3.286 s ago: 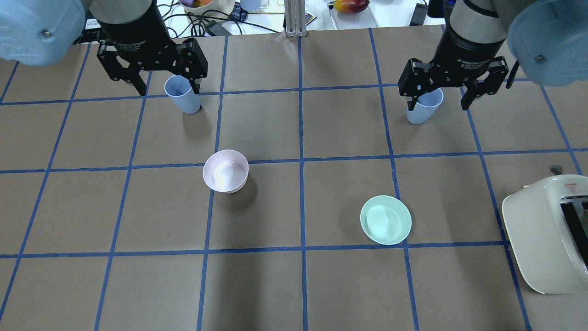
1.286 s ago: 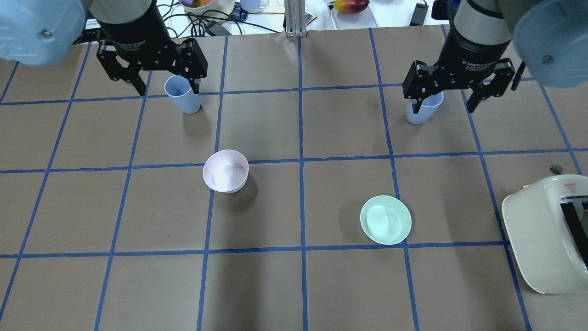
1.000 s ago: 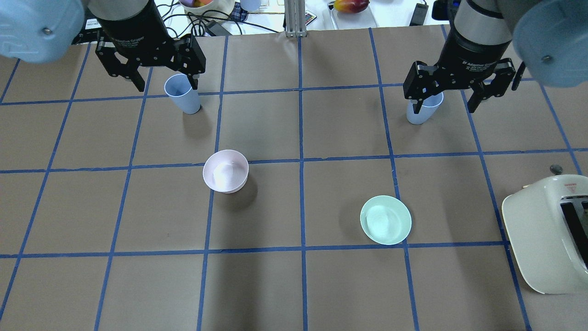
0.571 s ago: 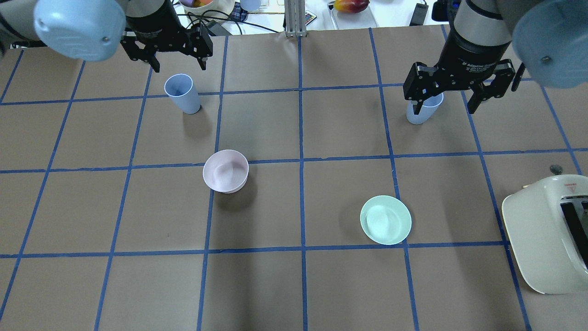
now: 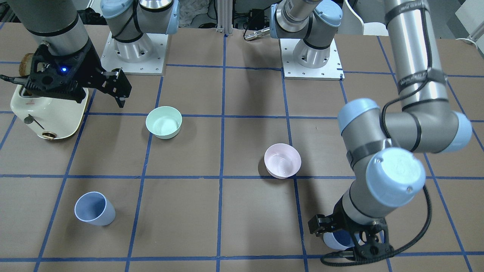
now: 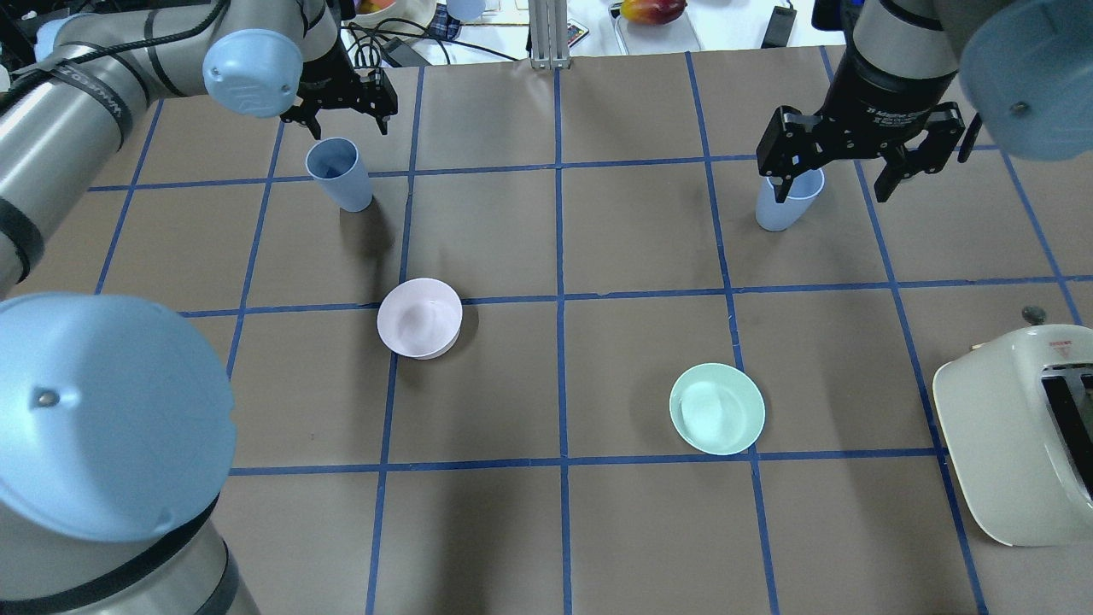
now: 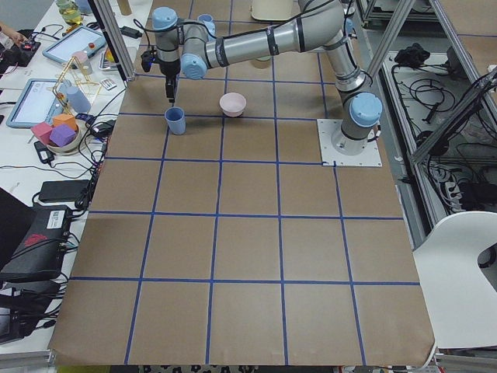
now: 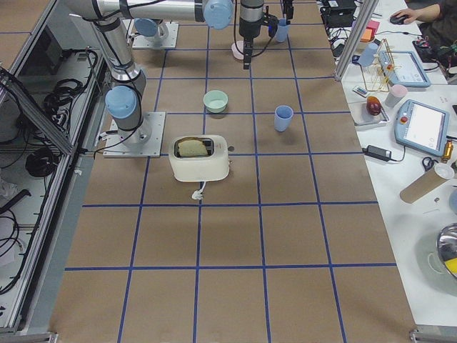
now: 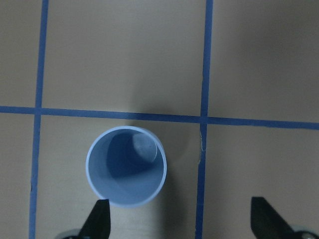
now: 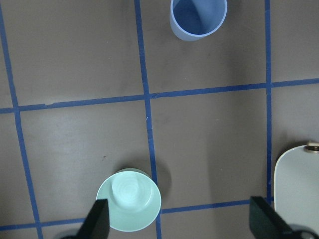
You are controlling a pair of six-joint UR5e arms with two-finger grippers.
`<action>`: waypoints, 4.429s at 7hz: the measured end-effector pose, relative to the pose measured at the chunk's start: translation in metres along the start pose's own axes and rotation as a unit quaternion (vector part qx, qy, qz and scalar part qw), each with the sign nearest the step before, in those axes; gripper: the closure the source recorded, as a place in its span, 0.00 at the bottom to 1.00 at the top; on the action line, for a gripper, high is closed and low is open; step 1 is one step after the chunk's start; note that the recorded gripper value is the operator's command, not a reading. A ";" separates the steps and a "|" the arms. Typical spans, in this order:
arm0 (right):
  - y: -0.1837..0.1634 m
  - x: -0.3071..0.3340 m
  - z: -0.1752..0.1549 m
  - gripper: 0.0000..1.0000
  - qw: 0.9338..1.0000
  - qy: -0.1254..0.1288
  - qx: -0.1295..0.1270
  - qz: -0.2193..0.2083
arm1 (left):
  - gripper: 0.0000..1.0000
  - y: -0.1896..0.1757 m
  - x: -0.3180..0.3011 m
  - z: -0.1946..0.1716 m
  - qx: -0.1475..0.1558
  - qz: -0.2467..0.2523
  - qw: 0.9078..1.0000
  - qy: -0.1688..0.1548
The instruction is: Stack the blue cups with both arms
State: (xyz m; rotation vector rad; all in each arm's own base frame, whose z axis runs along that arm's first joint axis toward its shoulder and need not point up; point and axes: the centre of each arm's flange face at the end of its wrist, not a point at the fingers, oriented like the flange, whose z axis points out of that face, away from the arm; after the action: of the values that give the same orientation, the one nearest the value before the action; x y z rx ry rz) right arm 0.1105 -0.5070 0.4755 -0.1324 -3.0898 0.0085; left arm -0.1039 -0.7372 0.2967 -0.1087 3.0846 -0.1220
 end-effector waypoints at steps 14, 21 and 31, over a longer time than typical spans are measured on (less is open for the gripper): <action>-0.160 0.088 0.229 0.74 1.000 -0.008 0.006 0.020 | 0.01 0.139 0.302 -0.007 -0.041 -0.011 0.998 0.044; -0.163 0.085 0.196 1.00 1.000 -0.007 0.009 0.023 | 0.00 0.130 0.172 -0.158 -0.005 -0.059 0.997 0.041; -0.079 -0.199 0.087 1.00 0.993 -0.022 -0.039 0.114 | 0.00 0.225 0.033 -0.216 0.034 0.021 0.999 0.009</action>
State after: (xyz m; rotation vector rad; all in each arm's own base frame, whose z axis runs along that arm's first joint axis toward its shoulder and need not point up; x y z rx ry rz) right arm 0.2980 -0.6034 0.3798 -0.4927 -3.1009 -0.1010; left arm -0.1643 -0.4997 0.4918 -0.0398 3.0937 -0.2257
